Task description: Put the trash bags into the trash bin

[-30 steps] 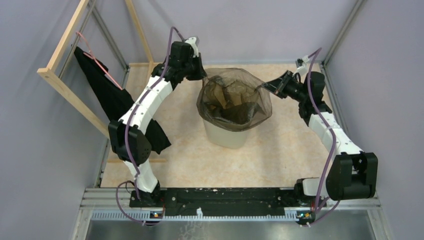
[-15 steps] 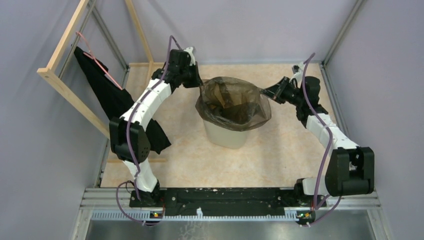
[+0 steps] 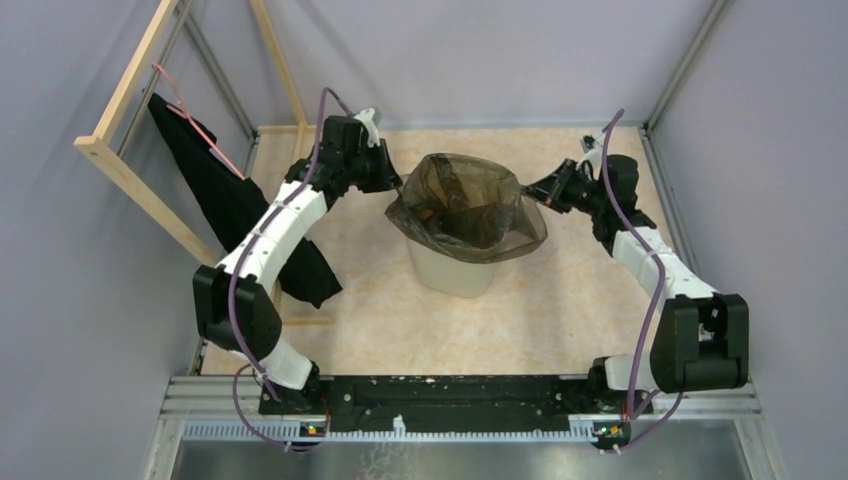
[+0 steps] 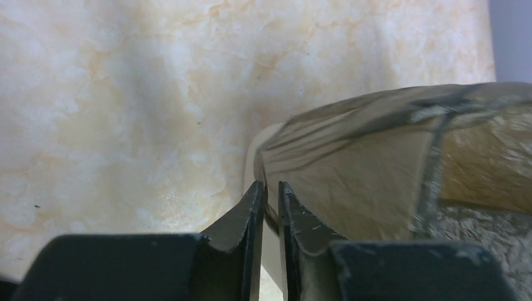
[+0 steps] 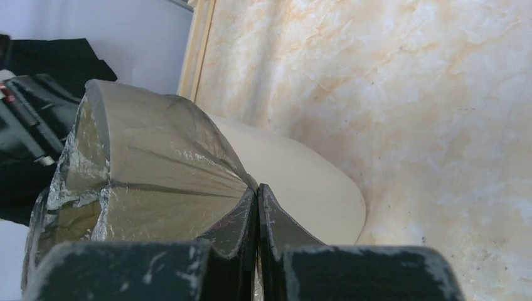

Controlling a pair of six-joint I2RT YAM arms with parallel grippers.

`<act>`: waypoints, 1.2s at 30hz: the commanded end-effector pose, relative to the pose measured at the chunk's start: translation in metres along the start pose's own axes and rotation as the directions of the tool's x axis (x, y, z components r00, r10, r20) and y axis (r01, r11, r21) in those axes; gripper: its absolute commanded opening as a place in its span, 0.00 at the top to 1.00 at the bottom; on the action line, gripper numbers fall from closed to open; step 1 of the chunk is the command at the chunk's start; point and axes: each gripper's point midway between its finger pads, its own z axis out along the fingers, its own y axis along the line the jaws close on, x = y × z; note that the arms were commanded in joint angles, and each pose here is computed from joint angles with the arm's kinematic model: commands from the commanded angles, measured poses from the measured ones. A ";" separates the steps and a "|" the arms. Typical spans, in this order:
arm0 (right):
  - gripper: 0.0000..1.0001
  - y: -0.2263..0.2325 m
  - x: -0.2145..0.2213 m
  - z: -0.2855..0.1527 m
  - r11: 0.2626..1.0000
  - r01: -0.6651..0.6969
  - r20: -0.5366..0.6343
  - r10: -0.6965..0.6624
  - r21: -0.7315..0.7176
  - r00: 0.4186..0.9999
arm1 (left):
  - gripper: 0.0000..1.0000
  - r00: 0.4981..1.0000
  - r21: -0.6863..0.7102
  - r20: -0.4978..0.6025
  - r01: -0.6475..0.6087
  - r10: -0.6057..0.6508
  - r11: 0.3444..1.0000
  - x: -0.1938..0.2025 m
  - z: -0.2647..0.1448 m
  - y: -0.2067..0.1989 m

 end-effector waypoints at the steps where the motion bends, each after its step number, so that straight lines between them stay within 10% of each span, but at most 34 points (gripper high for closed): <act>1: 0.98 0.026 -0.017 -0.008 0.994 0.111 -0.005 -0.111 -0.022 0.994 | 0.73 0.993 0.054 0.116 -0.038 0.031 0.998 -0.028 -0.028 -0.017; 17: 0.33 0.042 -0.054 -0.101 0.882 0.323 -0.014 -0.339 0.344 0.941 | 0.03 0.963 0.035 0.210 -0.180 0.169 0.983 -0.030 -0.110 -0.030; 36: 0.37 0.249 0.098 -0.065 0.884 0.357 -0.212 -0.426 -0.301 0.879 | 0.11 0.997 0.265 0.068 -0.063 0.047 0.962 0.005 -0.100 -0.058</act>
